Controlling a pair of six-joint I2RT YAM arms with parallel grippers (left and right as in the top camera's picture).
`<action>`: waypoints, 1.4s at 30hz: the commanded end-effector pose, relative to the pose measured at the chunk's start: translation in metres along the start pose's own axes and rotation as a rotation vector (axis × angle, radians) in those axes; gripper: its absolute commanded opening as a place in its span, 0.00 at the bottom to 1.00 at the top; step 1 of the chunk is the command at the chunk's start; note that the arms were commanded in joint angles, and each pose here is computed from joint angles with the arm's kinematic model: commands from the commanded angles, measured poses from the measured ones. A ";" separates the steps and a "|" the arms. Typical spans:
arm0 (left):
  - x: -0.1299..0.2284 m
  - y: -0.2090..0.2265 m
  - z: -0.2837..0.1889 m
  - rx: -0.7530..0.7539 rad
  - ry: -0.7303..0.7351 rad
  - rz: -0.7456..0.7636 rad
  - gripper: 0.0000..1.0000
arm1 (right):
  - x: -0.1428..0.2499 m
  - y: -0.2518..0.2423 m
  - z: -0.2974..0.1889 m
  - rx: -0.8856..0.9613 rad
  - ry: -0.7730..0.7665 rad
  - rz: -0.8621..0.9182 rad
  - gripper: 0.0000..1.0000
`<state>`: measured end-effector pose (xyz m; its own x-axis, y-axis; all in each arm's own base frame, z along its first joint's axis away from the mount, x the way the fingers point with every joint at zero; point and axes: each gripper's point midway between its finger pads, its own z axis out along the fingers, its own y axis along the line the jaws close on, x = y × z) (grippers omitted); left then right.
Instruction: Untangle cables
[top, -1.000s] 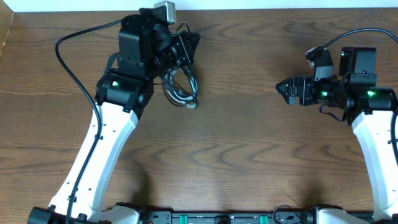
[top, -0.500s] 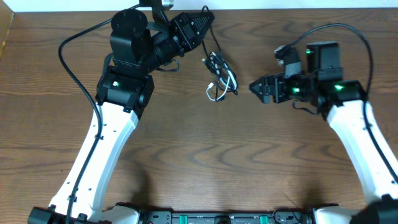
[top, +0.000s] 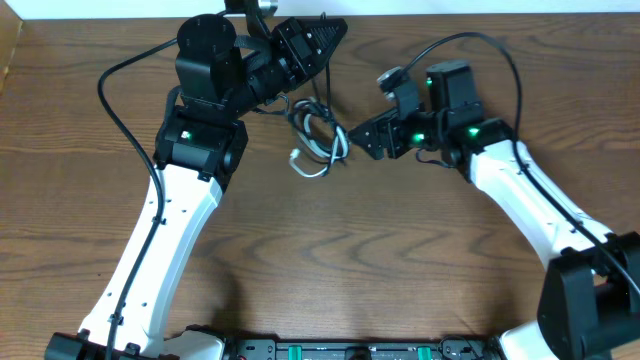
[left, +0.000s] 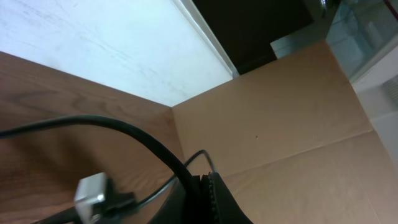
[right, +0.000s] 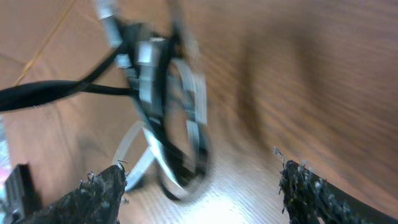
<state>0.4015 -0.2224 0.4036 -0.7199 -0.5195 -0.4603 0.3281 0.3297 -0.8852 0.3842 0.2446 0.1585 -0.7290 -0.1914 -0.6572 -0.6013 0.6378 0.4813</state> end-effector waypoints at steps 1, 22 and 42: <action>0.001 -0.022 -0.007 0.055 0.012 0.017 0.07 | 0.000 0.015 0.014 -0.074 0.009 -0.032 0.78; -0.114 0.081 -0.094 -0.335 -0.327 0.200 0.07 | 0.056 -0.135 -0.012 0.450 0.110 0.390 0.01; -0.120 0.199 -0.208 -0.965 -0.307 0.259 0.07 | 0.103 -0.200 -0.083 0.651 0.188 0.590 0.01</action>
<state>0.4296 0.0292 0.2797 -0.5473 -0.5425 -0.6373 -0.1978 0.8238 -0.5313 0.4022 0.0752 0.0497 -0.9502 0.1504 -0.2730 0.0530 0.9412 0.3338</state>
